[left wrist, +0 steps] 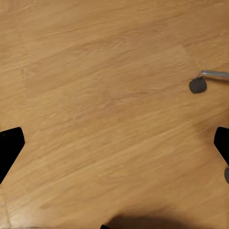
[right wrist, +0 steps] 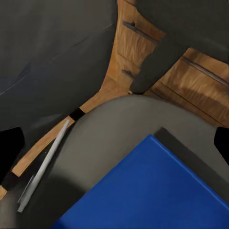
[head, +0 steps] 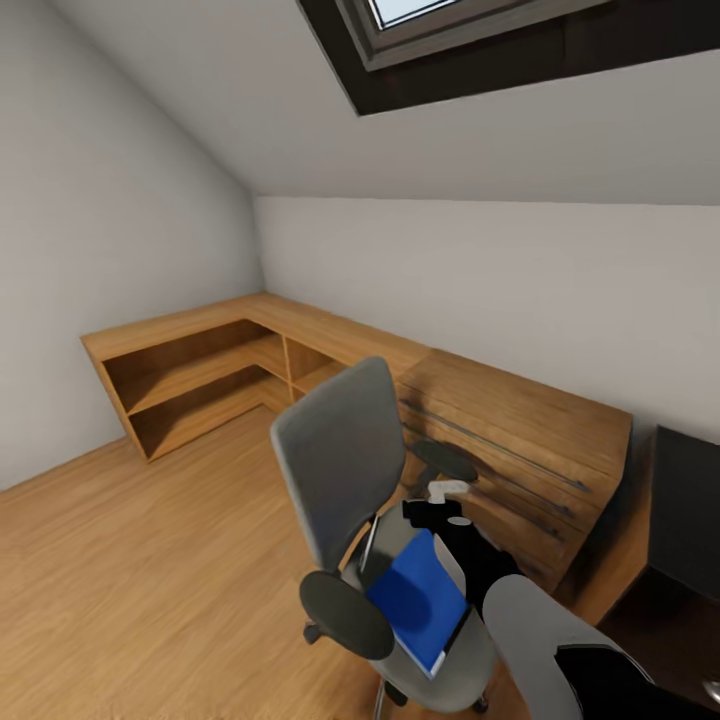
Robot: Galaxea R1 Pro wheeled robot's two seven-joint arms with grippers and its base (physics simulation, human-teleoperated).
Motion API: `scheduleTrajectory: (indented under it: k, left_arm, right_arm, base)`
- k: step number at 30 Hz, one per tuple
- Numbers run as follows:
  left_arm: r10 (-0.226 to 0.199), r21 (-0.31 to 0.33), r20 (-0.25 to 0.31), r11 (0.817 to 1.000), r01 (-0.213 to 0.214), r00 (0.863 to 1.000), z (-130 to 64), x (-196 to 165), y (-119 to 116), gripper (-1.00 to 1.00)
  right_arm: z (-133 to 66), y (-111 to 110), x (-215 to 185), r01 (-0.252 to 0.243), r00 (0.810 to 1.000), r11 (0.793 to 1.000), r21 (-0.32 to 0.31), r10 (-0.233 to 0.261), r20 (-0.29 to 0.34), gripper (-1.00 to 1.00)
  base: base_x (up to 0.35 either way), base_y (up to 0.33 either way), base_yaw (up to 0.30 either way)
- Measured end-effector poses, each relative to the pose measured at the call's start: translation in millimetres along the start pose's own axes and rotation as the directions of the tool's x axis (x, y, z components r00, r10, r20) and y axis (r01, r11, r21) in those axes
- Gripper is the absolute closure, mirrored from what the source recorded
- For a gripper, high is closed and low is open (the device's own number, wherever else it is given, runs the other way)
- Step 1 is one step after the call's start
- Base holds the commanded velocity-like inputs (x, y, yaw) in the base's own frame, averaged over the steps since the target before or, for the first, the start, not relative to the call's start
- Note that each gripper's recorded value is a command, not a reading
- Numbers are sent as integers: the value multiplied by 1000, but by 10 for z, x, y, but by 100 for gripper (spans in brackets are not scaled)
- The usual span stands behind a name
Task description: In the bedroom, organize the workspace by keeping the computer under the desk, ensuring the monitor is on the desk, placing the keyboard on the desk next to the monitor, placing the mouse on the desk next to the keyboard, moving the folder from the swivel chair onto the desk next to the mouse, stacking the notebook on top of the folder with the pen on top of the notebook, and positioning the swivel chair next to the desk.
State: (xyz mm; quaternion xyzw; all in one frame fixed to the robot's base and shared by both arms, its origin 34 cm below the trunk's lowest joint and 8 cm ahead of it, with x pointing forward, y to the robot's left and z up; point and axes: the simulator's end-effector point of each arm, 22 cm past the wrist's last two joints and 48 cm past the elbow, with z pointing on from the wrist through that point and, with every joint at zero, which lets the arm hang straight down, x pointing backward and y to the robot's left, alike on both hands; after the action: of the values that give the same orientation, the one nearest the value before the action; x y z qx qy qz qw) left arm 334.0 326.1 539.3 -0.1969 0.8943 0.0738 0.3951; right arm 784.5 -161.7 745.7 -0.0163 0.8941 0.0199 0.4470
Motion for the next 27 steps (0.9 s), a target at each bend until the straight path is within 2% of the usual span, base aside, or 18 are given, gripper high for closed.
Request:
scheduleTrajectory:
  k: [7,20,25,27]
  left_arm:
    - [1,-3,-4,1000,-1,1000,-4,16,10,-100]
    - [7,-7,-3,1000,-7,1000,6,0,61,-100]
    - [7,-7,-2,1000,-7,1000,7,0,61,-100]
    - [7,-7,-2,1000,-7,1000,7,-1,60,-100]
  right_arm:
    - [13,-1,42,1,1000,1000,0,-1,-11,-100]
    - [18,-6,77,3,1000,1000,1,-3,-20,-100]
    - [19,-20,214,8,998,1000,3,-8,-56,-100]
    - [14,-34,309,12,995,1000,4,-12,-95,-100]
  base:
    - [0,0,169]
    - [16,0,13]
    - [0,0,0]
    - [0,0,0]
